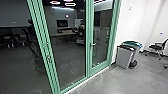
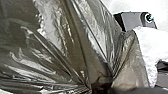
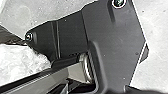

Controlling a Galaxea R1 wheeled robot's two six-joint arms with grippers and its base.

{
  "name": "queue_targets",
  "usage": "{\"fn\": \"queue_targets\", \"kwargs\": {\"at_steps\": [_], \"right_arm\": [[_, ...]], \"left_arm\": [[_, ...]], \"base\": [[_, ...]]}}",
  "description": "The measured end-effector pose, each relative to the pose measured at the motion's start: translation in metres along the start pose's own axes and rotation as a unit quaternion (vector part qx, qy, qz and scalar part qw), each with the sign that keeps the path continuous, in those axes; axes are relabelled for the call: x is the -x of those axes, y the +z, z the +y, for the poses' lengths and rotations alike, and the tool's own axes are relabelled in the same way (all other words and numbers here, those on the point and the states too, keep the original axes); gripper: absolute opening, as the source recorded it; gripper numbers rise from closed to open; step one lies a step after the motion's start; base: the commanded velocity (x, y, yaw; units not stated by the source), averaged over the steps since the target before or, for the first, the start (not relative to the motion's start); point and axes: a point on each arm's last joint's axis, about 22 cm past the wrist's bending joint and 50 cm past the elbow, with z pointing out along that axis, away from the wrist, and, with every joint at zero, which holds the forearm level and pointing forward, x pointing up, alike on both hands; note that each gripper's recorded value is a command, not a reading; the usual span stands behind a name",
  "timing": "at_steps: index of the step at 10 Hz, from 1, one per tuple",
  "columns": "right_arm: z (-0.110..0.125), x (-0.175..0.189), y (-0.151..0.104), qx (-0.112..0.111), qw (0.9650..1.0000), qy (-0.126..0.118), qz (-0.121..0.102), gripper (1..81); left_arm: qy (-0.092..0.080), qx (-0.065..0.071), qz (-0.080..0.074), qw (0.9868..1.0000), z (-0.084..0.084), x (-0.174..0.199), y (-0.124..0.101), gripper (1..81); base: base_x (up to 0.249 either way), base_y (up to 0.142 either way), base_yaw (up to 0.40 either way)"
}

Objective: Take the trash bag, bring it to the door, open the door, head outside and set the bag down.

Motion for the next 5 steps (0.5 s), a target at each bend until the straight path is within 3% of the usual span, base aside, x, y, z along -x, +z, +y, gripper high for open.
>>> {"fn": "queue_targets", "kwargs": {"at_steps": [5], "right_arm": [[0.0008,0.004,-0.0002,0.0,1.0,0.001,-0.002,81.1]], "left_arm": [[0.0,0.0,0.0,1.0,0.0,0.0003,0.0,1.0]], "base": [[0.183,-0.068,0.0]]}}
